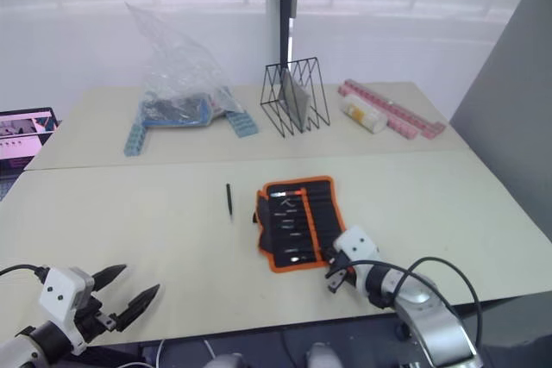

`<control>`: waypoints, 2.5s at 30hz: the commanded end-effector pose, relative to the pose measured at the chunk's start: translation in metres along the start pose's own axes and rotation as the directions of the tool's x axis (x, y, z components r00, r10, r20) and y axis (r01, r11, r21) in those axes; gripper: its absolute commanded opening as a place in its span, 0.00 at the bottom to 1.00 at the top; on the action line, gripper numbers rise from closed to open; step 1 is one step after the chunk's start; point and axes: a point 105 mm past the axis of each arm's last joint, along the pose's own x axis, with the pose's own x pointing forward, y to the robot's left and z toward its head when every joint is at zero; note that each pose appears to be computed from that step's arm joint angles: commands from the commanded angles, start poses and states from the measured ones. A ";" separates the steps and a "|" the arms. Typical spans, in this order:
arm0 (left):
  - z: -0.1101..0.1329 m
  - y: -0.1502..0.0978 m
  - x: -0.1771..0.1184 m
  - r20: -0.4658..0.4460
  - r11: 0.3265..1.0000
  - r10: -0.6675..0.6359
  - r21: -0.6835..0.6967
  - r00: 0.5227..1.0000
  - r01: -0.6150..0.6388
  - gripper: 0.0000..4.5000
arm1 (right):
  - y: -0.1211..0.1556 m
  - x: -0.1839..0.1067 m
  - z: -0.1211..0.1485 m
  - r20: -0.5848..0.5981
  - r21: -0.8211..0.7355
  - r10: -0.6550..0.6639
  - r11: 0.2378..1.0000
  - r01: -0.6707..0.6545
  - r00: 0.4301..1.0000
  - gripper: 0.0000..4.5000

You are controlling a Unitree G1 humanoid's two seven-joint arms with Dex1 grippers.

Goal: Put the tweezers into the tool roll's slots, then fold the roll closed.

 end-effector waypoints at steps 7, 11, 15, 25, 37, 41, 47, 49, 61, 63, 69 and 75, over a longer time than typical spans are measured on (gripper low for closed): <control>0.017 -0.034 0.046 0.060 0.999 0.024 -0.045 0.998 -0.022 0.99 | 0.004 -0.001 -0.026 -0.096 0.051 0.000 0.999 0.005 0.995 0.00; 0.019 -0.045 0.077 0.050 0.993 0.105 -0.056 0.993 -0.103 0.99 | 0.005 -0.001 -0.026 -0.099 0.050 0.005 0.999 0.000 0.995 0.00; 0.024 -0.062 0.106 0.050 0.990 0.132 -0.058 0.990 -0.129 0.99 | 0.005 -0.001 -0.025 -0.103 0.048 0.009 0.999 -0.004 0.995 0.00; 0.036 -0.061 0.157 0.075 0.957 0.268 -0.140 0.961 -0.256 0.99 | -0.001 -0.004 -0.021 -0.111 0.036 0.001 0.999 0.003 0.994 0.00; 0.033 -0.060 0.195 0.060 0.958 0.259 -0.146 0.964 -0.249 0.94 | 0.002 -0.002 -0.018 -0.105 0.039 0.004 0.999 0.000 0.994 0.00; 0.034 -0.064 0.198 0.067 0.964 0.235 -0.143 0.970 -0.224 0.68 | 0.002 -0.002 -0.018 -0.103 0.041 0.001 0.999 0.004 0.995 0.00; 0.032 -0.065 0.197 0.060 0.969 0.222 -0.129 0.973 -0.213 0.24 | 0.003 -0.002 -0.018 -0.102 0.045 -0.001 0.999 0.006 0.995 0.00; 0.030 -0.062 0.196 0.048 0.967 0.228 -0.125 0.972 -0.221 0.08 | 0.004 -0.001 -0.018 -0.100 0.048 -0.001 0.999 0.006 0.995 0.00; 0.027 -0.042 0.187 0.040 0.961 0.261 -0.100 0.964 -0.256 0.01 | 0.006 0.000 -0.018 -0.098 0.053 -0.003 0.999 0.008 0.995 0.00; 0.027 -0.033 0.181 0.047 0.967 0.253 -0.055 0.966 -0.251 0.01 | 0.007 0.000 -0.018 -0.097 0.052 -0.003 0.999 0.008 0.995 0.00; 0.032 -0.010 0.153 0.065 0.985 0.146 0.085 0.987 -0.151 0.01 | 0.006 0.000 -0.019 -0.099 0.050 -0.006 0.999 0.011 0.995 0.00; 0.036 0.004 0.115 0.034 0.984 -0.018 0.181 0.999 0.011 0.01 | 0.008 0.001 -0.019 -0.098 0.053 -0.005 0.999 0.010 0.995 0.00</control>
